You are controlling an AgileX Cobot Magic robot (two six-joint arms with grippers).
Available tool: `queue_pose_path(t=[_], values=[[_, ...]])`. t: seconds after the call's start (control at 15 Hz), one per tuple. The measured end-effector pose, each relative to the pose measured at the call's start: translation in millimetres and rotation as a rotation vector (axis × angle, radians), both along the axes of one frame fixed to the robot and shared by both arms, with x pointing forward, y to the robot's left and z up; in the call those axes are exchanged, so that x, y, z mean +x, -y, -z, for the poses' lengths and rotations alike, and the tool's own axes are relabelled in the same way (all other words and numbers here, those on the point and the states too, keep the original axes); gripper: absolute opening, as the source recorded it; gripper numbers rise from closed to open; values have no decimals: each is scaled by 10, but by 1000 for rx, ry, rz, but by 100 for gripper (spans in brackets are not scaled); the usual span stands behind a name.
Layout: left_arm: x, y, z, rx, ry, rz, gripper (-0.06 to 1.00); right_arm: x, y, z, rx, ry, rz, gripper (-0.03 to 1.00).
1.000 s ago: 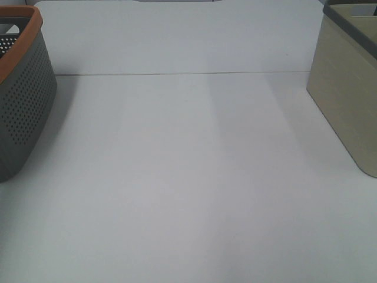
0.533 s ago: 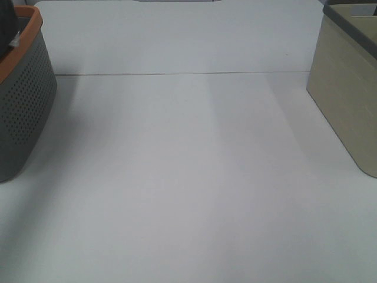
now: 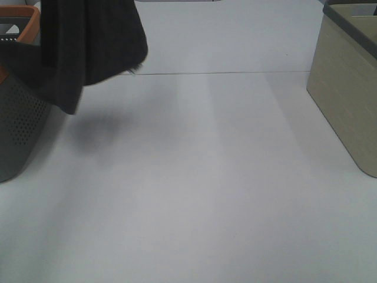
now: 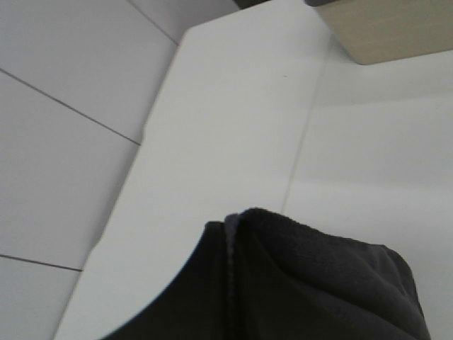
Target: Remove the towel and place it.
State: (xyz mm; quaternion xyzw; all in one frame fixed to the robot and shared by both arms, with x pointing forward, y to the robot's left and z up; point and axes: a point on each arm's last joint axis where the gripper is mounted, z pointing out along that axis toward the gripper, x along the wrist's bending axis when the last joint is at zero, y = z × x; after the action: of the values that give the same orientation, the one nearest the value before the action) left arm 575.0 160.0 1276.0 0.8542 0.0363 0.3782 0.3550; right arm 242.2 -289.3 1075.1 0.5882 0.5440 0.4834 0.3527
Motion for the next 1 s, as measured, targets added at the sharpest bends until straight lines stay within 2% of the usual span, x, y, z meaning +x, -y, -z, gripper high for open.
queue_pose_path(t=[0.2, 0.47, 0.67, 0.8, 1.0], values=[[61, 363, 246, 48, -69, 88, 0, 225, -137, -41, -27, -56, -168, 68], [70, 547, 376, 77, -105, 131, 0, 532, -313, -63, -55, -107, -403, 68], [73, 632, 437, 90, -120, 148, 0, 787, -390, -90, -83, -67, -515, 68], [64, 667, 449, 117, -97, 179, 0, 972, -421, -81, -83, -52, -556, 68], [69, 678, 460, 188, -27, 242, 0, 1262, -480, -18, -27, -58, -621, 68]])
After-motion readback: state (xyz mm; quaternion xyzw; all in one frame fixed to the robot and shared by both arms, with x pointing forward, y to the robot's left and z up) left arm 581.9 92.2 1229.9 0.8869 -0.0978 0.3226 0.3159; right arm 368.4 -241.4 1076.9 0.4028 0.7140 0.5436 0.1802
